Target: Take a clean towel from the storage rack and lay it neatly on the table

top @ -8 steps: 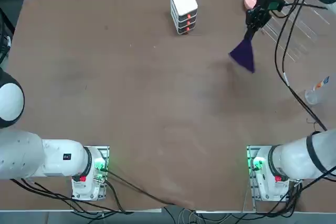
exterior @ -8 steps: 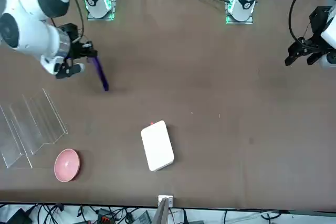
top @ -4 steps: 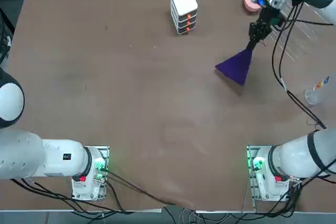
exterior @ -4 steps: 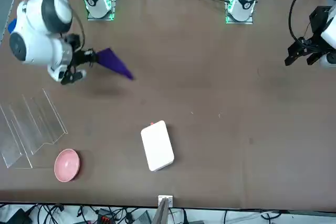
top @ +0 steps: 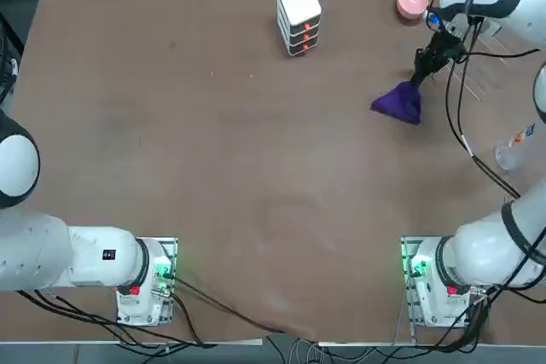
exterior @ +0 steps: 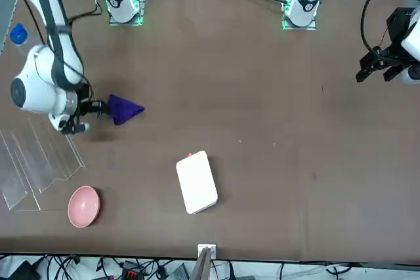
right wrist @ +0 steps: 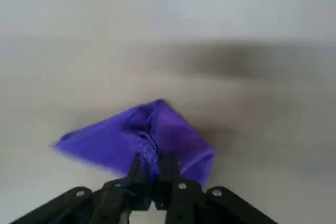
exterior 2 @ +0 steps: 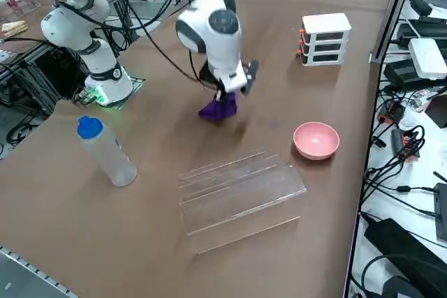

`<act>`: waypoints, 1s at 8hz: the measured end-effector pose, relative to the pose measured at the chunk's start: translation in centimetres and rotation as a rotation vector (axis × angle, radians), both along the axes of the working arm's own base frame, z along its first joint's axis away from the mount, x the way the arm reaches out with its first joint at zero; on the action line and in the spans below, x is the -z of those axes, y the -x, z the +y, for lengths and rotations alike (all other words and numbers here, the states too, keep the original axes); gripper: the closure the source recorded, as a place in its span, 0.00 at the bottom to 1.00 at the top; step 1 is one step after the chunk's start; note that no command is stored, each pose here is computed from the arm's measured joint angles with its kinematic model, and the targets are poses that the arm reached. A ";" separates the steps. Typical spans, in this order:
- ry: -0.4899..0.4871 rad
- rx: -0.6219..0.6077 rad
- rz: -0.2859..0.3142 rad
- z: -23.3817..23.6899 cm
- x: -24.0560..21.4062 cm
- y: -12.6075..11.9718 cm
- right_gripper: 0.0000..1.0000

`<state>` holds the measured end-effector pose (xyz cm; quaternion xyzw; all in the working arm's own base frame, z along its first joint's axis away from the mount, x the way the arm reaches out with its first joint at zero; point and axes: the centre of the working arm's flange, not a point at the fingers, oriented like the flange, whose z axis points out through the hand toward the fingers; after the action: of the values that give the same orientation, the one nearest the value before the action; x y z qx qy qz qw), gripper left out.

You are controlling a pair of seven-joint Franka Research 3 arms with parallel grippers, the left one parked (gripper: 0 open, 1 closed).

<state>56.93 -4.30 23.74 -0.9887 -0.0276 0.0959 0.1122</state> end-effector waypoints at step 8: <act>0.102 -0.060 -0.060 -3.1 1.9 -5.3 0.63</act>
<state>62.28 -7.35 21.88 -0.9942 -0.0558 0.0709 0.0577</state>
